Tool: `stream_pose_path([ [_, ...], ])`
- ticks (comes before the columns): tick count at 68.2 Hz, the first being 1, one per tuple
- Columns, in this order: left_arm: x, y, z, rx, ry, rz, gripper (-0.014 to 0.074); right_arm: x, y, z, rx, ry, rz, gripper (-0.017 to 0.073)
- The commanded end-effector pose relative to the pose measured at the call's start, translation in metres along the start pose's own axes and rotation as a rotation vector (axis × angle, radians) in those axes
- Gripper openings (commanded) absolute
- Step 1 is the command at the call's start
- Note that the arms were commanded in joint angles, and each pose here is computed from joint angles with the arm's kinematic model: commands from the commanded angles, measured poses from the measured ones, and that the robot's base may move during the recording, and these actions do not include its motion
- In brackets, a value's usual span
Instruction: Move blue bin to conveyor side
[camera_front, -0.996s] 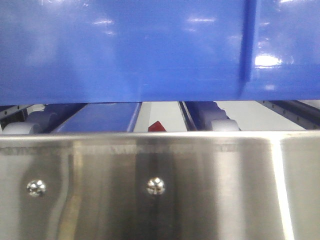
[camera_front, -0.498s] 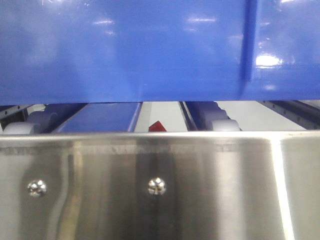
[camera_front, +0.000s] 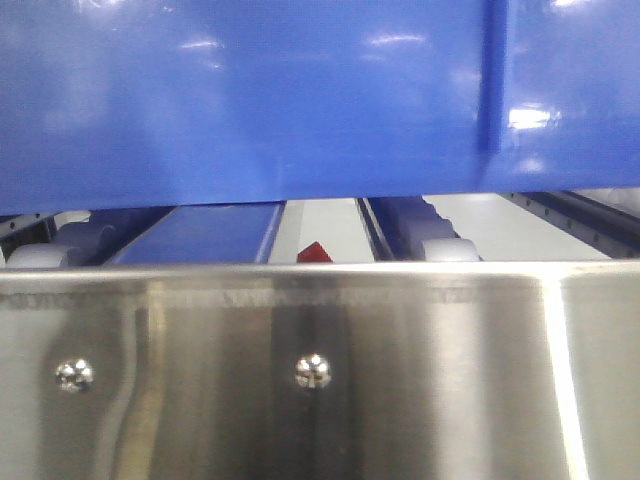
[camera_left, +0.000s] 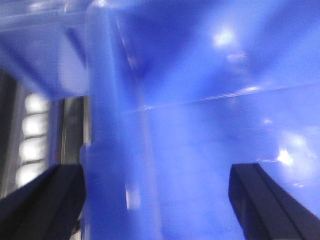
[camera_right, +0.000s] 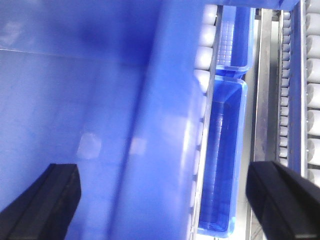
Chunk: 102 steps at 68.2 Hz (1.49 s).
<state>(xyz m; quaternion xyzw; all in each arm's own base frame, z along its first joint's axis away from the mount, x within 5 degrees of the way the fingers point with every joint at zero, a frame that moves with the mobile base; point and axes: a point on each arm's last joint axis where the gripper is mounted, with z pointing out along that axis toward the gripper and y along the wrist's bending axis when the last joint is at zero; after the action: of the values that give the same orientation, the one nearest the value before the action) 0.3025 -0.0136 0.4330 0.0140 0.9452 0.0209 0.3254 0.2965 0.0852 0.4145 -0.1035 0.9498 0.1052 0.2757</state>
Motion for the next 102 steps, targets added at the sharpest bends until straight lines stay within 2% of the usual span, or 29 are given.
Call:
stream_pose_path([
  [1,0.002,0.008,-0.003,-0.014,-0.002,-0.028,0.0486,0.0,-0.001,0.0,0.012,-0.011,-0.006,0.0558],
  [12,0.004,0.017,-0.011,-0.048,-0.02,-0.041,0.0486,0.0,-0.001,0.0,0.012,-0.011,-0.006,0.0558],
  [19,0.004,0.016,-0.014,-0.039,-0.025,-0.042,0.0486,0.0,-0.001,0.0,0.012,-0.011,-0.006,0.0558],
  [26,0.006,0.011,-0.011,0.011,-0.014,-0.043,0.0486,0.0,-0.001,0.0,0.012,-0.011,-0.006,0.0558],
  [45,0.019,0.012,0.008,-0.007,0.066,-0.033,0.0486,0.0,-0.001,0.0,0.012,-0.011,-0.006,0.0558],
  [74,0.019,0.012,0.009,-0.007,0.068,-0.033,0.0481,0.0,-0.001,0.0,0.012,-0.011,-0.006,0.055],
  [79,0.019,0.012,0.009,-0.007,0.068,-0.033,0.0437,0.0,-0.001,0.0,0.012,-0.011,-0.006,0.0475],
  [84,0.019,0.012,0.009,-0.007,0.068,-0.033,0.0321,0.0,-0.001,0.0,0.012,-0.011,-0.006,0.0349],
  [89,0.019,0.012,0.009,-0.007,0.068,-0.033,0.0141,0.0,-0.001,0.0,0.012,-0.011,-0.006,0.0153],
  [92,0.019,0.012,0.009,-0.007,0.068,-0.033,-0.0009,0.0,-0.001,0.0,0.012,-0.011,-0.006,-0.0024],
  [94,0.019,0.012,0.009,-0.007,0.068,-0.033,-0.0055,0.0,-0.001,0.0,0.012,-0.011,-0.006,-0.0088],
  [95,0.019,0.012,0.009,-0.007,0.068,-0.033,-0.0037,0.0,-0.001,0.0,0.012,-0.011,-0.006,-0.0117],
  [98,0.019,0.012,0.009,-0.007,0.068,-0.033,0.0008,0.0,-0.001,0.0,0.014,-0.011,-0.006,-0.0088],
  [102,0.019,0.012,0.009,-0.01,0.068,-0.032,0.0005,0.0,-0.002,0.0,0.018,-0.011,-0.008,-0.0063],
])
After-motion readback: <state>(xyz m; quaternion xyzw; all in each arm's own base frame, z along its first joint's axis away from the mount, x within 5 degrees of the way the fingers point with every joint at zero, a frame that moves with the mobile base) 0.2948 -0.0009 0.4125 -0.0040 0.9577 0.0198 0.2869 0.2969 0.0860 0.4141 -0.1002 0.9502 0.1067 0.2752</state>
